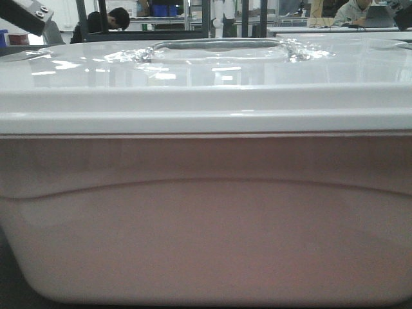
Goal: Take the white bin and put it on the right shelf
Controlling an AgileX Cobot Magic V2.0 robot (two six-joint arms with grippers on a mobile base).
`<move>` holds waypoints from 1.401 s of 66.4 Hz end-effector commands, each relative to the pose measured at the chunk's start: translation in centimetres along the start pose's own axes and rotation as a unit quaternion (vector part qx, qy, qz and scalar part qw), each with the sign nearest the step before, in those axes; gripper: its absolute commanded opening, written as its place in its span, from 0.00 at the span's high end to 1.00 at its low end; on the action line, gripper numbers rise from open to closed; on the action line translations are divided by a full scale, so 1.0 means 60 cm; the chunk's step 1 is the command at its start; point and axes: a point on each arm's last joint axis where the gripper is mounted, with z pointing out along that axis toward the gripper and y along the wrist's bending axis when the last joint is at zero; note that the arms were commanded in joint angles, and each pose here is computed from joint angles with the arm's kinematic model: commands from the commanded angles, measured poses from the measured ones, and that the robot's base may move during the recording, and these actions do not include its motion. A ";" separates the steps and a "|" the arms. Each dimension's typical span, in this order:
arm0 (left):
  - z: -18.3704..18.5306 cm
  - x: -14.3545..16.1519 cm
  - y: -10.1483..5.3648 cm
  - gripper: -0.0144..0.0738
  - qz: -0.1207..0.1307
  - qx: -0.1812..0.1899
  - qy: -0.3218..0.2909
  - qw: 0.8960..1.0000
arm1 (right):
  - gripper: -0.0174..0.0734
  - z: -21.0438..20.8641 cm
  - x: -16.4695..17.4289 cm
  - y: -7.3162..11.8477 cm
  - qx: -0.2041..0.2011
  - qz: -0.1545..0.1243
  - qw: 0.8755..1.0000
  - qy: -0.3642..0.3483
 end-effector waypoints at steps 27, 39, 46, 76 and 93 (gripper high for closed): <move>0.001 -0.004 -0.037 0.35 0.018 0.049 -0.005 0.999 | 0.12 -0.012 0.006 0.032 -0.059 -0.013 0.998 0.017; 0.001 -0.005 -0.037 0.35 0.016 0.051 -0.007 0.999 | 0.12 -0.012 0.006 0.032 -0.059 -0.013 0.998 0.017; 0.001 -0.005 -0.038 0.35 0.016 0.052 -0.007 0.998 | 0.12 -0.011 0.007 0.033 -0.059 -0.014 0.998 0.019; 0.001 -0.005 -0.038 0.35 0.016 0.052 -0.007 0.998 | 0.12 0.003 0.011 0.044 -0.061 -0.031 0.997 0.029; 0.001 -0.005 -0.037 0.35 0.016 0.050 -0.009 0.999 | 0.12 0.003 0.010 0.044 -0.060 -0.030 0.997 0.026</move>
